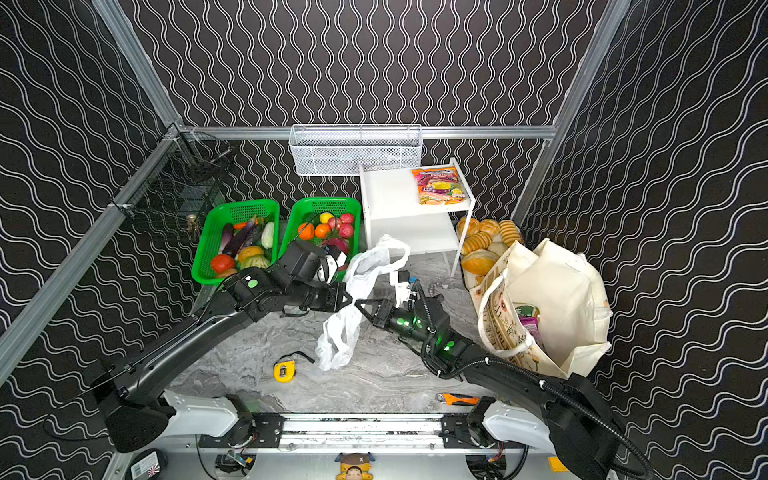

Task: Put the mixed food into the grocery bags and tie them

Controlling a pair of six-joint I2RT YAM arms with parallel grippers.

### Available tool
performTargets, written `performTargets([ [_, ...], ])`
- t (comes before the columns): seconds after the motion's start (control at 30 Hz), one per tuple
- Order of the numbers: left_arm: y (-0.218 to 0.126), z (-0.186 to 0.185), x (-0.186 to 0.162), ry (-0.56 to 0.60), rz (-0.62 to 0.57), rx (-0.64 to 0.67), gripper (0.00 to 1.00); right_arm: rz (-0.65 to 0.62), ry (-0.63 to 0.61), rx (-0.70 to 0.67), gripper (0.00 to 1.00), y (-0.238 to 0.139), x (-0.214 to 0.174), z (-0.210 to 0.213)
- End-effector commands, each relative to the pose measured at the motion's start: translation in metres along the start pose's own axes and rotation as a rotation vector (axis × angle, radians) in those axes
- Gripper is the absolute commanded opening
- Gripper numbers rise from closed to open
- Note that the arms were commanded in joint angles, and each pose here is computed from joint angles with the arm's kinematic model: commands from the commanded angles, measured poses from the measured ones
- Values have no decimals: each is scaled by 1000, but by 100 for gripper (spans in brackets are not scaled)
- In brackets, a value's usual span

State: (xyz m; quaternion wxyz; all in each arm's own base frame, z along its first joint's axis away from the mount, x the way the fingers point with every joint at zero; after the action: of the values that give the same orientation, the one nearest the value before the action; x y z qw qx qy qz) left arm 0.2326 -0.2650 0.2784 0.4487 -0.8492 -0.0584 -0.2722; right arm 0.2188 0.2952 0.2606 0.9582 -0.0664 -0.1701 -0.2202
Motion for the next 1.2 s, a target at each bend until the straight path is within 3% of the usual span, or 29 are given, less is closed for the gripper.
performTargets([
  [0.0,-5,3,6,-16,-45,27,11,-36,-17,-64,3,-4,8,-1],
  [0.13,-13,14,11,-20,-84,99,18,-59,-61,-143,0,-19,9,-7],
  [0.3,-18,13,18,-15,-124,93,15,-31,-124,-249,0,-30,10,-9],
  [0.5,-20,5,24,4,-159,48,13,1,-187,-277,0,-36,10,1],
  [0.53,-21,7,25,10,-163,54,20,10,-209,-270,0,-36,10,3],
  [0.63,-17,-2,26,43,-151,6,58,31,-247,-276,0,-36,10,9],
  [0.73,-7,-19,26,88,-124,-104,78,58,-279,-273,0,-34,9,13],
  [0.8,2,-22,25,91,-104,-132,82,69,-290,-274,0,-33,9,14],
  [0.93,22,-20,22,95,-45,-131,78,69,-308,-257,0,-33,9,17],
  [1.07,32,0,17,81,-10,-14,50,63,-312,-275,0,-35,10,14],
  [1.17,29,9,17,73,-39,28,24,35,-304,-389,0,-42,16,-1],
])
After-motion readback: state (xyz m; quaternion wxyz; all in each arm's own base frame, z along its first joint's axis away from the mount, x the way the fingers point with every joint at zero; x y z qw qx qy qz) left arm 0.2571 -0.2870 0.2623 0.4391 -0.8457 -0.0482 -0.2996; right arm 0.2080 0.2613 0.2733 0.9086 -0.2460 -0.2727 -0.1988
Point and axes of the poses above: each gripper's point midway between its finger pads, its own y axis out along the fingers, its own z axis along the line the jaws close on, x = y × z, the point moved 2 cm from there along -y, back along the fingers, and after that the axes turned 3 degrees about y, right-handed, at the moved point
